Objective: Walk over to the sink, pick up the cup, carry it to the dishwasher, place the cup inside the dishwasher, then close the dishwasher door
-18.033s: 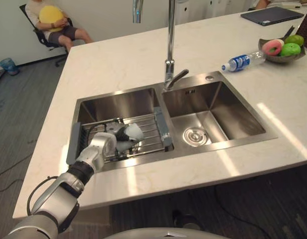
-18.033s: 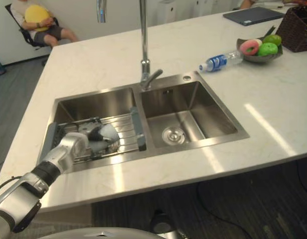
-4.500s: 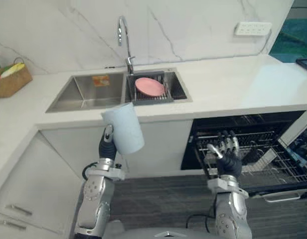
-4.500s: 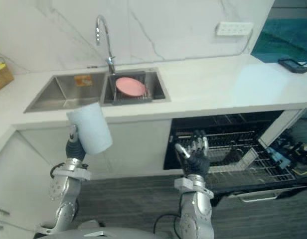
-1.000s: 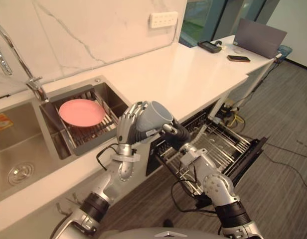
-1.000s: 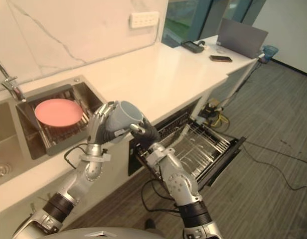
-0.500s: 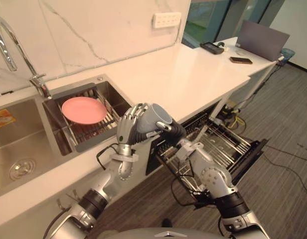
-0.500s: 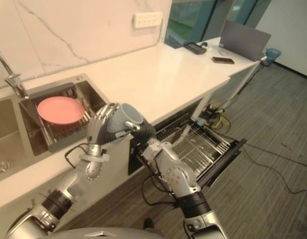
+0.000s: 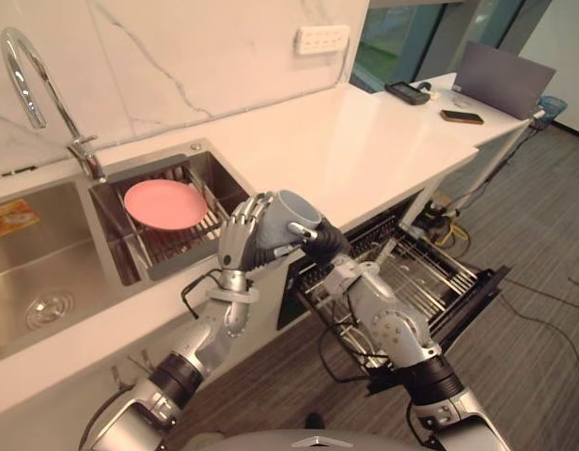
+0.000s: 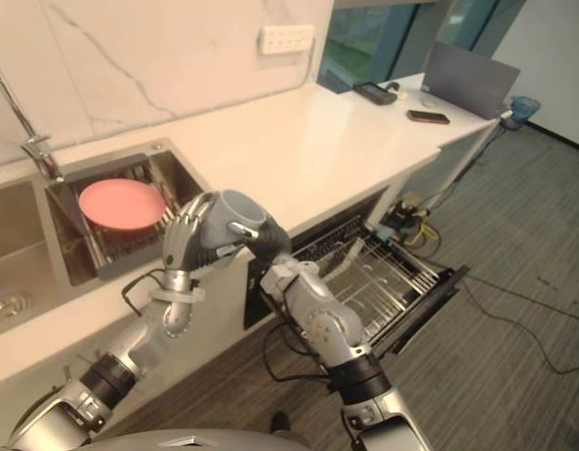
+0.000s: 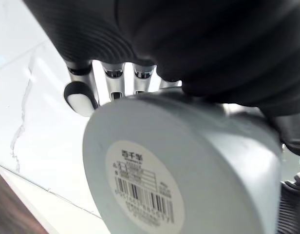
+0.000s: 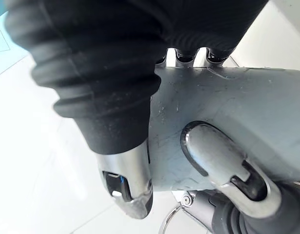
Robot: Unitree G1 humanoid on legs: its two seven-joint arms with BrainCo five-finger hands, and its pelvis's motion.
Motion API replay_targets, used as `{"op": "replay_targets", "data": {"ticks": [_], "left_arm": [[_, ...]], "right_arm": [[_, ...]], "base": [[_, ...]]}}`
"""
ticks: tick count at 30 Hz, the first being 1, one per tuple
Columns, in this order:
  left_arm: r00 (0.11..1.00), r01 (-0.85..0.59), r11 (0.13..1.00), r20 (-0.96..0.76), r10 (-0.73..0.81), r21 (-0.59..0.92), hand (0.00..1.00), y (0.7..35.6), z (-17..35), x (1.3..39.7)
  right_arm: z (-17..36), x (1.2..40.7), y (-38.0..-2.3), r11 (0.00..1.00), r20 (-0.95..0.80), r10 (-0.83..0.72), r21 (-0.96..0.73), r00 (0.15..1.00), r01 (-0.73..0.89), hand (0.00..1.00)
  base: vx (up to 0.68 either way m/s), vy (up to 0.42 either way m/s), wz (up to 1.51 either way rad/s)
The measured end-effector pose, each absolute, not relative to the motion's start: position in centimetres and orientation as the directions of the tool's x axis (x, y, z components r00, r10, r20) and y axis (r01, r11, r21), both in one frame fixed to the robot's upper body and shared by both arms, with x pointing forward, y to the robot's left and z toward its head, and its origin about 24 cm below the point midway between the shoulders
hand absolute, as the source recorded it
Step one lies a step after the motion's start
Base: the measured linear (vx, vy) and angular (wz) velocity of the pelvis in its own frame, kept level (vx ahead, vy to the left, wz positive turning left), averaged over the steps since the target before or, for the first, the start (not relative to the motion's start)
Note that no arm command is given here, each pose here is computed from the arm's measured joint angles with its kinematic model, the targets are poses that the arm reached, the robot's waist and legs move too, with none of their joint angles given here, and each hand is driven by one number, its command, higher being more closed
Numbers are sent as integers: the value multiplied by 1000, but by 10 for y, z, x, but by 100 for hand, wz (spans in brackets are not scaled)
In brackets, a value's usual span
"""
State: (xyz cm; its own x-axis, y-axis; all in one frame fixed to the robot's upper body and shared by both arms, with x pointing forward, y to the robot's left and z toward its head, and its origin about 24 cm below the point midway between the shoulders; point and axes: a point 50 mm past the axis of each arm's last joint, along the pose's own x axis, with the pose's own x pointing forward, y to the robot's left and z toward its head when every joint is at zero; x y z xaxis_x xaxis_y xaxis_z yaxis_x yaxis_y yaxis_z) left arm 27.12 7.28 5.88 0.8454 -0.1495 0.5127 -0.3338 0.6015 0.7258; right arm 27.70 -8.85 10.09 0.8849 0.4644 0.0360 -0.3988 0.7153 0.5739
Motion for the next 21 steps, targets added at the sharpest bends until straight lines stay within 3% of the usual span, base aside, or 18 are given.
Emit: {"op": "replay_targets", "data": {"ticks": [3,4,11,21], "left_arm": [[850,-327,595,503,-153,734,100,73,56,271],[851,-326,593,501,-155,736,0,73,56,271],[852,-297,588,487,-193,753,0,67,50,267],[841,-327,603,515,-165,727,0,67,49,263]], "right_arm": [[101,277,-87,733,34,440,564,897,-381,100],[101,277,-87,734,34,430,568,902,-372,100],[116,282,-92,746,144,277,591,950,-307,100],[128,285,-93,736,201,184,620,962,-270,100]], "base": [[0,0,0],[0,0,0],[-25,3,1],[-24,0,1]]}}
